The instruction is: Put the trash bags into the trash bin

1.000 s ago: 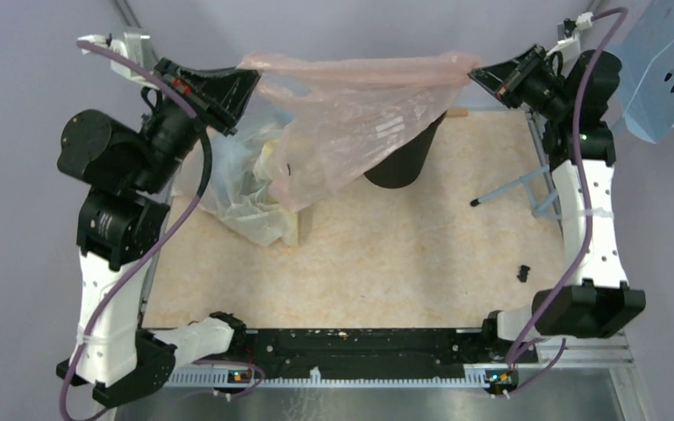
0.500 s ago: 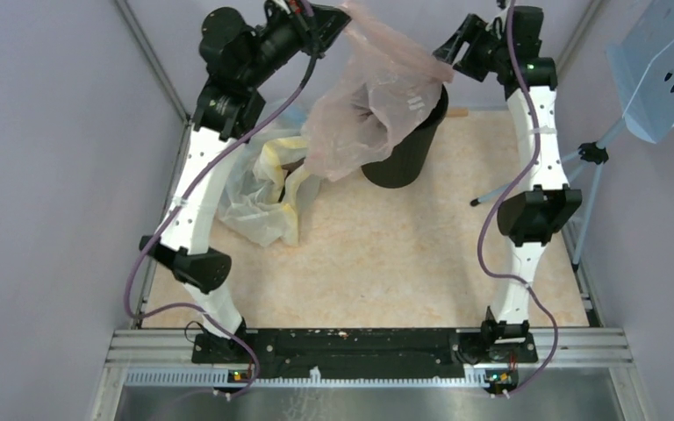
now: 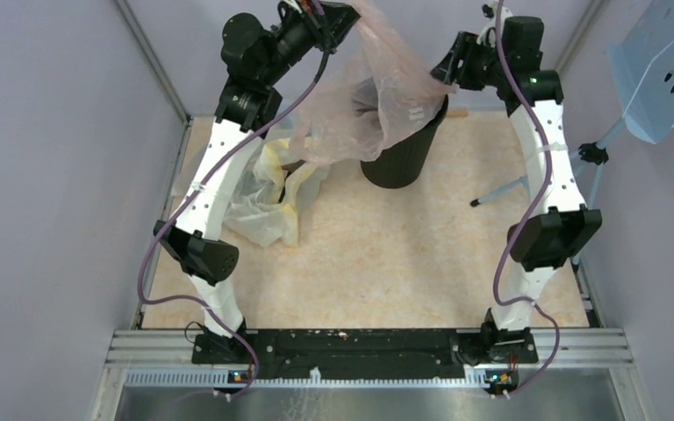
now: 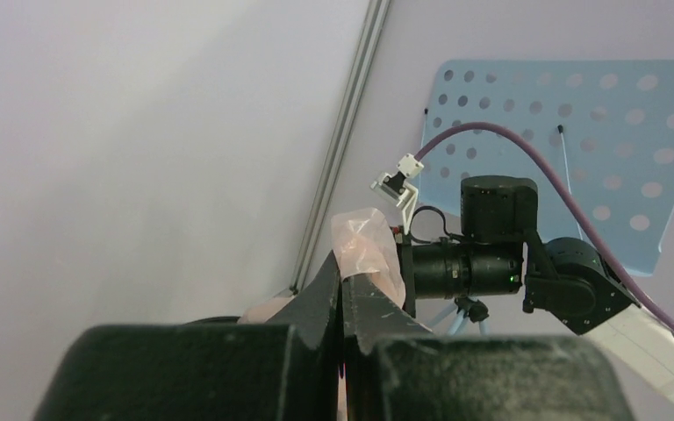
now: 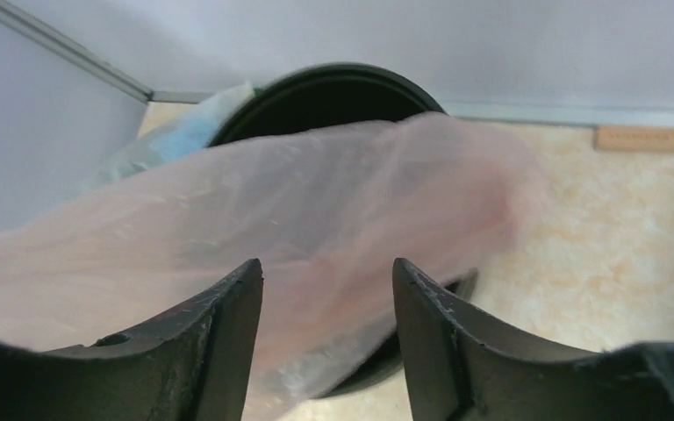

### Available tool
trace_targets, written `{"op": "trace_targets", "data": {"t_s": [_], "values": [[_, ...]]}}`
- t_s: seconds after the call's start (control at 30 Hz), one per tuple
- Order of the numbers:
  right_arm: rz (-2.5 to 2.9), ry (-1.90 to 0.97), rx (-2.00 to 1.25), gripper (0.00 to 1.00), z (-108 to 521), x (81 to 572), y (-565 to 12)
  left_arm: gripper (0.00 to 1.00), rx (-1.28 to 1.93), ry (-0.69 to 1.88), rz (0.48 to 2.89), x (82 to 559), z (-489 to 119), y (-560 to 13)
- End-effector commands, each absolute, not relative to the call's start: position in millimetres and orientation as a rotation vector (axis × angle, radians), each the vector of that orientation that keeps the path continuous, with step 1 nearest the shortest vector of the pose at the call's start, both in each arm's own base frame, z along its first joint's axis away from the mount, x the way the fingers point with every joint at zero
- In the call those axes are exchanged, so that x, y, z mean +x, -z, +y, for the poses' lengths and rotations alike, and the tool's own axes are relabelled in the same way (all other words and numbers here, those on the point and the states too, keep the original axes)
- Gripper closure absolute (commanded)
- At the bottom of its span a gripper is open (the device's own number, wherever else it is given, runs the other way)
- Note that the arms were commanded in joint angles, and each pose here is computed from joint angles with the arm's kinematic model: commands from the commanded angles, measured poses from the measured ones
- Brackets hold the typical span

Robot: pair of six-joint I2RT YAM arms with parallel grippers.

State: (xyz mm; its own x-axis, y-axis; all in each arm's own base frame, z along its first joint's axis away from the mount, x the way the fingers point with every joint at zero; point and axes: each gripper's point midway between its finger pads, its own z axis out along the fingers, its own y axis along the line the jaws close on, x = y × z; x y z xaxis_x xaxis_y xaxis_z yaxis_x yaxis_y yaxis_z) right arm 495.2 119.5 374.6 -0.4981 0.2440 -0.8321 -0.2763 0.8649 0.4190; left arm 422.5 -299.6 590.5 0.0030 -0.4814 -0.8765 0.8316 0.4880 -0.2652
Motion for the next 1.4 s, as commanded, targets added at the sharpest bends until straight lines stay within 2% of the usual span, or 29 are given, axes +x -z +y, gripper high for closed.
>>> {"op": "trace_targets", "data": {"t_s": [0.0, 0.17, 0.27, 0.5, 0.67, 0.9, 1.17, 1.27, 1.37], "values": [[1.931, -0.639, -0.164, 0.5, 158, 505, -392, 1.0, 0.391, 1.096, 1.012, 384, -285, -633], [1.991, -0.689, -0.179, 0.83, 188, 519, -360, 1.0, 0.386, 1.128, 1.018, 383, -288, -628], [2.027, -0.733, -0.21, 0.97, 212, 519, -342, 1.0, 0.385, 1.148, 1.012, 386, -291, -627], [2.053, -0.821, -0.265, 1.0, 254, 509, -328, 1.0, 0.377, 1.189, 0.995, 390, -299, -626], [2.06, -0.679, -0.153, 1.0, 221, 522, -330, 1.0, 0.385, 1.222, 1.016, 399, -314, -613], [2.012, -0.571, -0.032, 0.92, 151, 520, -358, 1.0, 0.407, 1.248, 1.095, 421, -355, -571], [1.897, -0.523, -0.047, 0.52, 118, 485, -397, 1.0, 0.392, 1.187, 1.184, 457, -394, -522], [1.81, -0.552, -0.122, 0.42, 123, 461, -411, 1.0, 0.393, 1.17, 1.209, 467, -404, -506], [1.686, -0.603, -0.264, 0.38, 135, 435, -426, 1.0, 0.396, 1.177, 1.213, 468, -407, -502]]}}
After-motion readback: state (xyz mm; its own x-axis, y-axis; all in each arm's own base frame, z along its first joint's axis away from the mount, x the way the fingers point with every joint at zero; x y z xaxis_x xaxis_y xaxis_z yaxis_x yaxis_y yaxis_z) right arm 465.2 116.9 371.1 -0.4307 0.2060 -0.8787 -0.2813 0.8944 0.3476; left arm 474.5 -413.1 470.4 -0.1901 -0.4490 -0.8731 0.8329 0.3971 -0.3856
